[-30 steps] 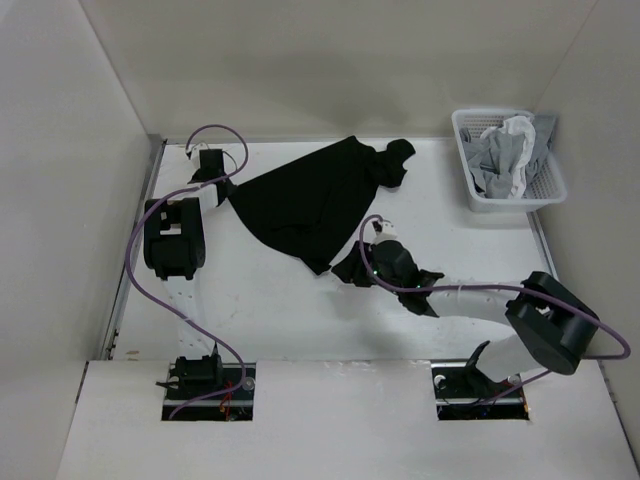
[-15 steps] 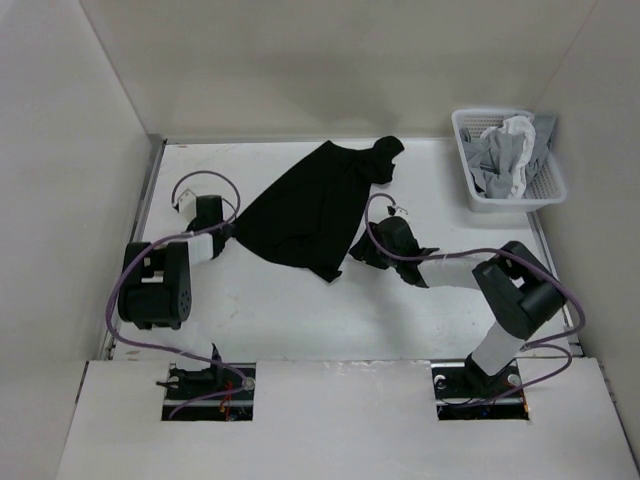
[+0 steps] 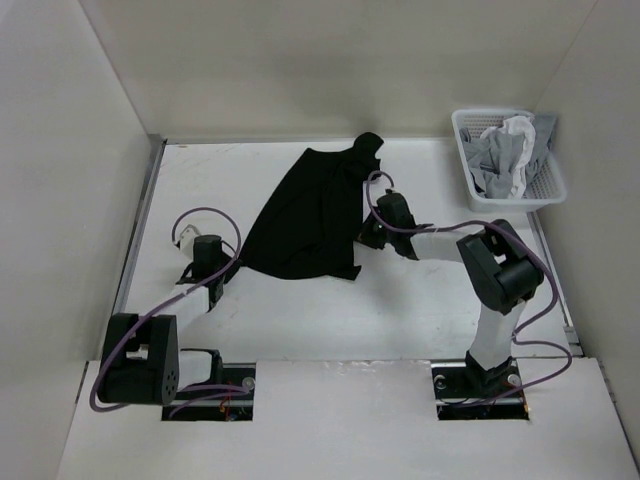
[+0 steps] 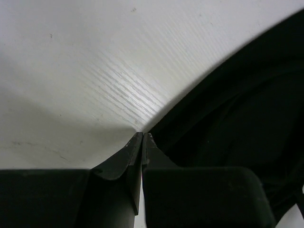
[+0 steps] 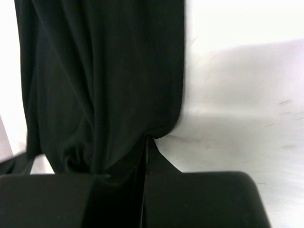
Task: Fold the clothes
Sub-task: Flatten the tank top out
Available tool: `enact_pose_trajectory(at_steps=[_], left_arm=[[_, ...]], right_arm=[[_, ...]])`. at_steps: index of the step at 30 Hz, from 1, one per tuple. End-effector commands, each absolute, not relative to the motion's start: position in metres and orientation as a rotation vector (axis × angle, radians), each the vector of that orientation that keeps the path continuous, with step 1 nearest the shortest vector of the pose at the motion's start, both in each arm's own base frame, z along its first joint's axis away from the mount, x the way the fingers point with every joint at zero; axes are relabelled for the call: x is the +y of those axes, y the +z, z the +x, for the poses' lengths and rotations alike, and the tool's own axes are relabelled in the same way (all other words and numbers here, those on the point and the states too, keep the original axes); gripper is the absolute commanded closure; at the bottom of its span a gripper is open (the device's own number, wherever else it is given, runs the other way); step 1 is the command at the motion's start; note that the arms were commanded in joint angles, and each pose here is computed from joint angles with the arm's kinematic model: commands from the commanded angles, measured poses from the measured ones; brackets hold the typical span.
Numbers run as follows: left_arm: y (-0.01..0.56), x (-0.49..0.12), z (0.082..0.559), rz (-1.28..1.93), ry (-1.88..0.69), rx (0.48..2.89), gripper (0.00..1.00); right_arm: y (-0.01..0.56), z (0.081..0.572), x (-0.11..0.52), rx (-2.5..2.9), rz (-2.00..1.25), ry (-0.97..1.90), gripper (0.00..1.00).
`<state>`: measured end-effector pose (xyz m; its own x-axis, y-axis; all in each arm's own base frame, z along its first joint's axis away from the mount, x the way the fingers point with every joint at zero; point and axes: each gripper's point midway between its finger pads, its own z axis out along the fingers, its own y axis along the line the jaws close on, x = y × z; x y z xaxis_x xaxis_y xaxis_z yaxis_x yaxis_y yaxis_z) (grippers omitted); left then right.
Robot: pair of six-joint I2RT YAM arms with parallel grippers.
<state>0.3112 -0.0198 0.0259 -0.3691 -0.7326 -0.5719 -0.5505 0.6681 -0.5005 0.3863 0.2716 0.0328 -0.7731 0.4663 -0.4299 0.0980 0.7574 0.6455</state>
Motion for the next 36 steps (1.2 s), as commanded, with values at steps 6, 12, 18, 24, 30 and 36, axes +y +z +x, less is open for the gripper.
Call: enact_pose_trajectory(at_steps=[6,12,18,24,30,36], left_arm=[[0.046,-0.044,0.31,-0.91,-0.422,2.053,1.0],[0.038,-0.044,0.309,-0.919,-0.436,2.049,1.0],[0.045,-0.047,0.31,-0.906,-0.474,2.038,1.0],[0.046,-0.047,0.307,-0.908,-0.494,2.024,1.0],[0.068,-0.042,0.303,-0.913,-0.564,1.934,1.0],[0.072,-0.057,0.3,-0.856,-0.601,1.945,1.0]], right_arm=[[0.127,0.461,0.211,2.105,0.406,0.705,0.98],[0.125,0.46,0.181,2.059,0.414,0.565,0.98],[0.15,0.455,0.173,2.003,0.385,0.505,0.82],[0.127,0.463,0.169,2.09,0.409,0.466,0.65],[0.112,0.398,0.15,2.091,0.474,0.442,0.56],[0.059,0.332,0.144,2.258,0.517,0.406,0.56]])
